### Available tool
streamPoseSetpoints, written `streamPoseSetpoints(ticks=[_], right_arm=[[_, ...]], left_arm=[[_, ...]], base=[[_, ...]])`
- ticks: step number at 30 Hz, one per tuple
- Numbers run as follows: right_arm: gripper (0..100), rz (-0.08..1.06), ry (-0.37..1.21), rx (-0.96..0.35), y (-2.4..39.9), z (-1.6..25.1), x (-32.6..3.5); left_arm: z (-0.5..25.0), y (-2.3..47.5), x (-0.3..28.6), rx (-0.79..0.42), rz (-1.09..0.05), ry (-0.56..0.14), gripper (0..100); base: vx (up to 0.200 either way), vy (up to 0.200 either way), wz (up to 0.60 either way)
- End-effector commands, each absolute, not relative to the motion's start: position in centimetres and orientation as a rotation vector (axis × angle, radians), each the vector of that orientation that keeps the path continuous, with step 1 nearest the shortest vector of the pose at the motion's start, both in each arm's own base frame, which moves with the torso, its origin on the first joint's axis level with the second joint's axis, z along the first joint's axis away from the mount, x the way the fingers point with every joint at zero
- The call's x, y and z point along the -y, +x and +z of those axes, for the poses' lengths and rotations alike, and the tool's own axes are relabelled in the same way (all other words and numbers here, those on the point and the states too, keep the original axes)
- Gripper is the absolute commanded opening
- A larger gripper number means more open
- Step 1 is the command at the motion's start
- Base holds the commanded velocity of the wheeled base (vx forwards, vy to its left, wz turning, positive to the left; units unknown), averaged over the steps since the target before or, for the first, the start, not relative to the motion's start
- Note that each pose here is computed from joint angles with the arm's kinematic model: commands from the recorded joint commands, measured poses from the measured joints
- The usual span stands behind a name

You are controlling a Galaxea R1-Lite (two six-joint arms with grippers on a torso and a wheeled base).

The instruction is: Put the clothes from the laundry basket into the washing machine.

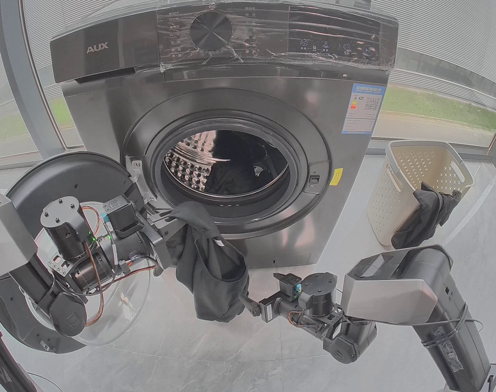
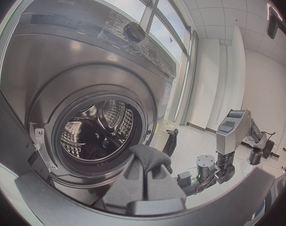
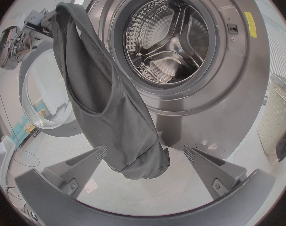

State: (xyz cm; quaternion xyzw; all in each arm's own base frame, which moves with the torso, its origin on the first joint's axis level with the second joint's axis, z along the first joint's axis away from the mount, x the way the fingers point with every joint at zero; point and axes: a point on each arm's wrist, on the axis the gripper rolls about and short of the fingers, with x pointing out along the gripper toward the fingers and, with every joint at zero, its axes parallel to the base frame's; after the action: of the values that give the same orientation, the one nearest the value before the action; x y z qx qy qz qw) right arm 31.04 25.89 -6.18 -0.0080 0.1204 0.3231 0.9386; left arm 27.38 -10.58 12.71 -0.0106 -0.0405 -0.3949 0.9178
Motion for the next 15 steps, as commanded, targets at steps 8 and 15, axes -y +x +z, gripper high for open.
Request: streamPoseSetpoints(ticks=[8, 15], right_arm=[[100, 0.669, -0.02, -0.205, 33.1, -8.2, -28.1], [100, 0.665, -0.015, -0.15, 34.5, -7.3, -28.9]], left_arm=[[12.7, 27.4, 10.6, 0.083, -0.815, -0.022, 0], [12.7, 27.3, 10.7, 0.083, -0.817, -0.022, 0]], base=[[0.0, 0.0, 0.0], [0.0, 0.0, 0.0]])
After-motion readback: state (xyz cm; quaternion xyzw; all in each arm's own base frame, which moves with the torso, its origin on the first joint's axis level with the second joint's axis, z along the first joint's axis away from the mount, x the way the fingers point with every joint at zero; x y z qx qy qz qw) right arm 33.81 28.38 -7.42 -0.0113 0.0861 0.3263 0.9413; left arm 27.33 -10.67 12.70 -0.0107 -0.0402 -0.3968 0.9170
